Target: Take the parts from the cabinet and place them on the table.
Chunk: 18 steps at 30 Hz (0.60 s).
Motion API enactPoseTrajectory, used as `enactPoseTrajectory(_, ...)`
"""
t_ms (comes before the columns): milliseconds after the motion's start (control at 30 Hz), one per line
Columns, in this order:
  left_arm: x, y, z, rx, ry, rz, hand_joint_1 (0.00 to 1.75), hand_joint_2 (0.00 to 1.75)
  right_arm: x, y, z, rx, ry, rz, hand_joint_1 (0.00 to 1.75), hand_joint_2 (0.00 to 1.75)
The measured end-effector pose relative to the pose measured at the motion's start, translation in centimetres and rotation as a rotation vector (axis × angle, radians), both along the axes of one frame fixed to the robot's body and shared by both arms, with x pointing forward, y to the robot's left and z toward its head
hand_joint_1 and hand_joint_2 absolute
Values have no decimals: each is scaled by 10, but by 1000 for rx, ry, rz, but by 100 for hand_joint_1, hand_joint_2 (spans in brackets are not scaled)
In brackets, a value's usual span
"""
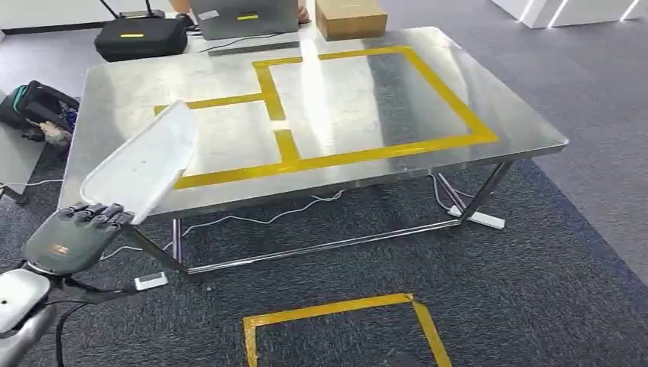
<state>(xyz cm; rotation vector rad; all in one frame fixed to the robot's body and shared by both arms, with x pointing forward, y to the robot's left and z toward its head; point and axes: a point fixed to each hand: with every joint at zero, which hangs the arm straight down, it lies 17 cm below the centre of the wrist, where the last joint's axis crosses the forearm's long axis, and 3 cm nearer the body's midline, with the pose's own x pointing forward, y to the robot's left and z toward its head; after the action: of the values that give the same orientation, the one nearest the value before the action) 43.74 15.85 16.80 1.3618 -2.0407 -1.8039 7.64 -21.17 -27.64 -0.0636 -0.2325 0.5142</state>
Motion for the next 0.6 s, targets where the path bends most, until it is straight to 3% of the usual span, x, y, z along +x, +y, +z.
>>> enactPoseTrajectory(167, 3, -25, 11, -16, -11, -35, 175, 175, -1, 0, 0, -1, 5, 0, 0, 0)
enactPoseTrajectory(600, -3, -37, -2, -10, 15, -63, 175, 175, -2, 0, 0, -3, 8, -1, 0, 0)
